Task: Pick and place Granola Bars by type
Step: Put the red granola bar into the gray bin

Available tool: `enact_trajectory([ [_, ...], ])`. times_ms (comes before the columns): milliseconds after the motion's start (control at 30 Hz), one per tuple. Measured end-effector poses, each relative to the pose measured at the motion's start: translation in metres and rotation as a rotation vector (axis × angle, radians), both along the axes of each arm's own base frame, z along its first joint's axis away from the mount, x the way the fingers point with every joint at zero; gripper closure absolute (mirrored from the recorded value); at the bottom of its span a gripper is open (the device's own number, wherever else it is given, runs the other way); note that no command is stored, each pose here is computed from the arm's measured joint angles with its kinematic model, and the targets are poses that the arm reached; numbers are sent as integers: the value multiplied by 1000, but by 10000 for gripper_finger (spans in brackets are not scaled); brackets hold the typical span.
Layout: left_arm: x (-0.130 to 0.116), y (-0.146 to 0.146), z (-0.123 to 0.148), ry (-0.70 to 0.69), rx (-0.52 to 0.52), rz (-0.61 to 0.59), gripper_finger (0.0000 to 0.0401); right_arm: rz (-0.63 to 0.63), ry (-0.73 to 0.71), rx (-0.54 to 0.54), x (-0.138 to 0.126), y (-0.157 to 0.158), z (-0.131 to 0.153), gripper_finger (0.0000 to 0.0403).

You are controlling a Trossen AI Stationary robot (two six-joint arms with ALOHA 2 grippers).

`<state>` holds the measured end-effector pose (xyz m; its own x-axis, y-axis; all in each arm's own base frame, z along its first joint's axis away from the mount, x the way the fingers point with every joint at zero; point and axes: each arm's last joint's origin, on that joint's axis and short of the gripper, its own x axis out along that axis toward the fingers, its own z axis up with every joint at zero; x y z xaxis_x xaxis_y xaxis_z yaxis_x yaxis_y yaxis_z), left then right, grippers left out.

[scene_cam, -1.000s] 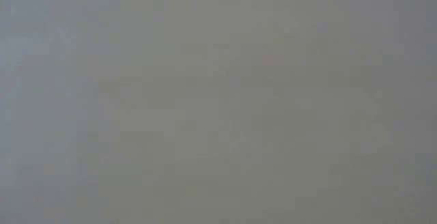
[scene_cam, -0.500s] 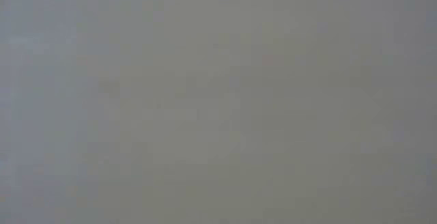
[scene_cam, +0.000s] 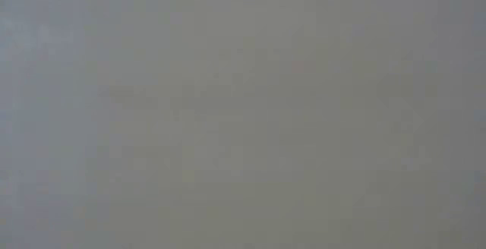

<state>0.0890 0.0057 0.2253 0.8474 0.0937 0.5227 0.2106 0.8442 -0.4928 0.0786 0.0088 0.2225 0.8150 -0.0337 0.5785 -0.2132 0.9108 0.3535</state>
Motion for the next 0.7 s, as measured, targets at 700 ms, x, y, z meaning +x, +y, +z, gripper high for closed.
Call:
enact_trajectory([
  [700,15,0,94,13,104,37,401,-27,-61,78,-3,-2,90,394],
])
